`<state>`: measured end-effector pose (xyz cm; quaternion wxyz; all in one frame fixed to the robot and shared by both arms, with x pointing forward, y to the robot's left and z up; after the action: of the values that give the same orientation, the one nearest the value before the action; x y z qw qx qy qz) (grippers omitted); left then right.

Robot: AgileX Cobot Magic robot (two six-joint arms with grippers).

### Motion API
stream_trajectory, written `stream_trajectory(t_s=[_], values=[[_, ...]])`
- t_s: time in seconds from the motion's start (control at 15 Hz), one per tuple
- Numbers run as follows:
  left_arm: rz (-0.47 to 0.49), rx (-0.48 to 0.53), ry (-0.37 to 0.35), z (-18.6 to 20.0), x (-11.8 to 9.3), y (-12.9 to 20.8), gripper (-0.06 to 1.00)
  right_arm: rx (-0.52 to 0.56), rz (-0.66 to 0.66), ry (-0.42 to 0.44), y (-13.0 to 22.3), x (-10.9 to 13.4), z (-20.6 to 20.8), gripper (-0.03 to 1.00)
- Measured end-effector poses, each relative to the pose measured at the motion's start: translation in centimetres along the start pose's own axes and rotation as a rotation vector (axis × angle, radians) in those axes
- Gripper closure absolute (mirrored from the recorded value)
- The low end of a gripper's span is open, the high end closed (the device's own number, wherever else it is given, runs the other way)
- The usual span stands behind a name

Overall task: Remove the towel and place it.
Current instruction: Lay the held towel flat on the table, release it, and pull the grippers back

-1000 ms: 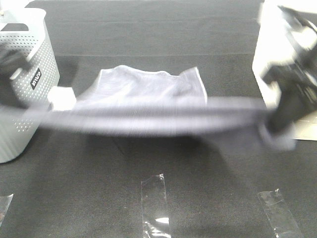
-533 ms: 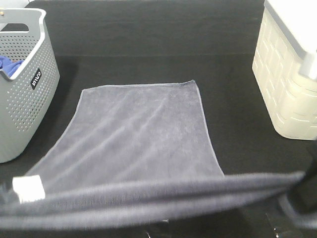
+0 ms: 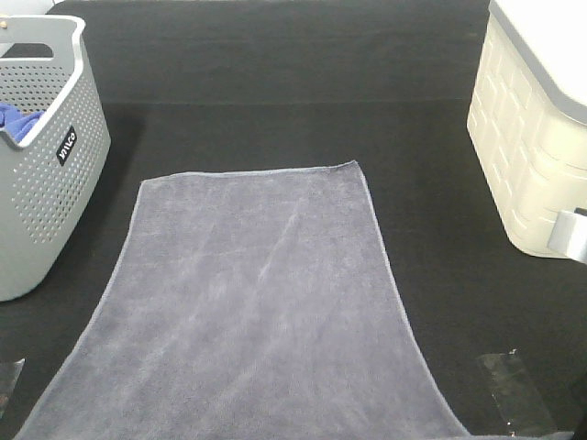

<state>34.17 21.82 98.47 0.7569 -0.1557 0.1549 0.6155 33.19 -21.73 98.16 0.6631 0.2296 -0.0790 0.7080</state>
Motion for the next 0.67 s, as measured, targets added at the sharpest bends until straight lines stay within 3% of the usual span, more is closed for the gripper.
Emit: stream_trajectory(t_s=[0.2, 0.33, 0.53, 0.67], values=[[-0.005, 0.002, -0.002, 0.0, 0.0, 0.0, 0.93, 0.001, 0.000, 0.002, 0.0, 0.0, 0.0, 0.97], [-0.033, 0.029, -0.076, 0.0, 0.9, 0.3, 0.79, -0.003, 0.011, 0.064, 0.0, -0.8, 0.0, 0.88], [-0.073, 0.059, -0.117, 0.0, 1.5, 0.6, 0.44, -0.005, 0.012, 0.143, -0.1, -1.8, 0.1, 0.46], [-0.099, 0.059, -0.075, 0.0, 1.0, 0.6, 0.33, 0.001, 0.011, 0.146, 0.0, -1.8, 0.0, 0.26]])
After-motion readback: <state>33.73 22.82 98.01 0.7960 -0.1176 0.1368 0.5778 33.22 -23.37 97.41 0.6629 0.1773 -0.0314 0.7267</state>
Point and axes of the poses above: a point on each arm's last joint axis where the gripper is mounted, z pointing back along that axis away from the gripper, x along the wrist's bending axis when the last joint is at zero, y = z × x, the point moved 2 cm from there along -z, pointing out along that axis toward the gripper, and after that the axes turned 10 degrees about -z, right-handed, at the moved point
